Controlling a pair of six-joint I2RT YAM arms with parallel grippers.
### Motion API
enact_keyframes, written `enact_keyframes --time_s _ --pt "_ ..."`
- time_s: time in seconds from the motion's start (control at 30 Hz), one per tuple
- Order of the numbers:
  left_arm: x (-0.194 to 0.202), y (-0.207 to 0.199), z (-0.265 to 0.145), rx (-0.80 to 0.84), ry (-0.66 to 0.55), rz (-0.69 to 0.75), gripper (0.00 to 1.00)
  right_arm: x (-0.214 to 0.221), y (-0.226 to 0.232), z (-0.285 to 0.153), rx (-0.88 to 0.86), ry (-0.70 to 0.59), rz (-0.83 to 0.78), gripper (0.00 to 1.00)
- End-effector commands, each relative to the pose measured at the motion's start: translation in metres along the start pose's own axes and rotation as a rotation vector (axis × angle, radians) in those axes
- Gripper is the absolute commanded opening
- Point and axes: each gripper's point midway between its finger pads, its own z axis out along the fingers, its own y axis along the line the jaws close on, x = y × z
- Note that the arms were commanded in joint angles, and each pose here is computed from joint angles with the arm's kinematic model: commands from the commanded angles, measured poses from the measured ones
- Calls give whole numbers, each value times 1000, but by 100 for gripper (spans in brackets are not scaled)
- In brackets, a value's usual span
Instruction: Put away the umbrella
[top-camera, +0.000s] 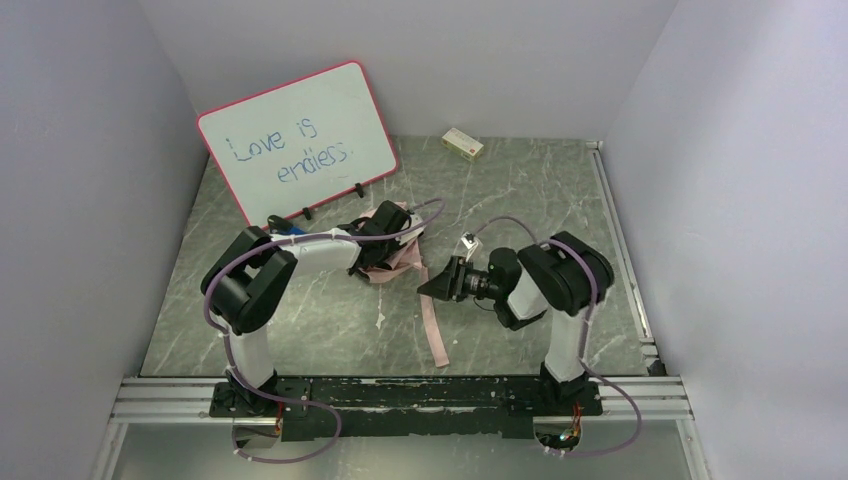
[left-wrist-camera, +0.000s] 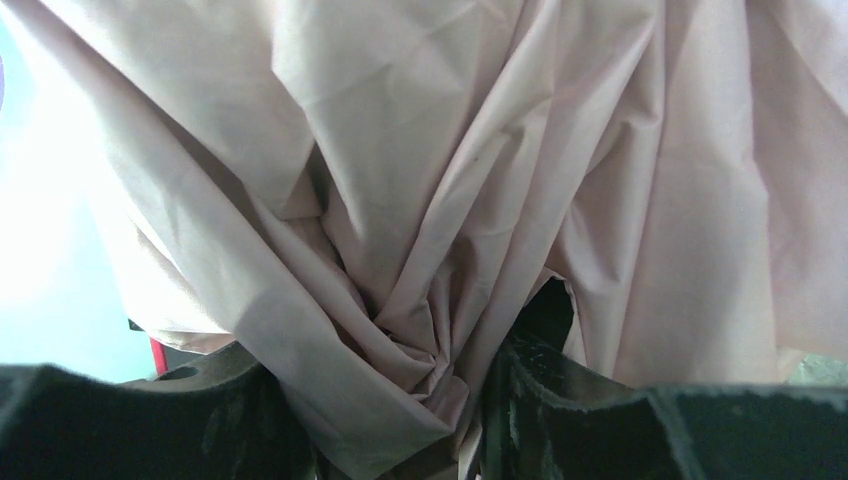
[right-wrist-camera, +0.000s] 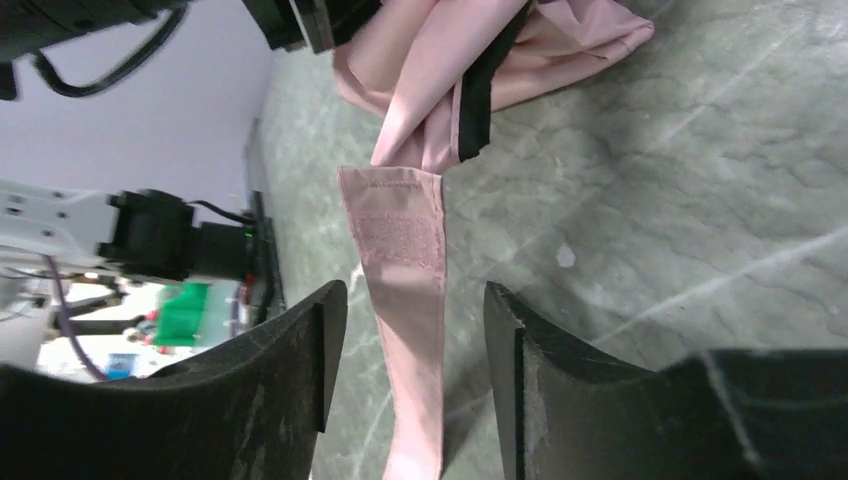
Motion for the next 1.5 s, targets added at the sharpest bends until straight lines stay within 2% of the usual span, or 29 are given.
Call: enact_keyframes --time_s 0.0,0.2,0.6,0.73,1.03,1.3,1.47 --pt "11 2 5 -10 45 17 5 -5 20 2 -159 -47 76 54" --pt "10 2 4 -9 46 19 5 -1 18 5 -216 -63 149 45" --pt "7 3 2 -6 39 13 5 0 17 4 -162 -23 69 0" --pt "7 4 1 -11 37 14 5 5 20 -2 -129 7 46 0" --pt "4 2 1 -12 27 4 5 53 32 -15 37 234 -78 0" --pt "5 1 1 -19 20 9 5 53 74 -45 31 247 -103 0" --pt "3 0 1 -23 6 -1 5 64 105 -59 -26 277 -53 0"
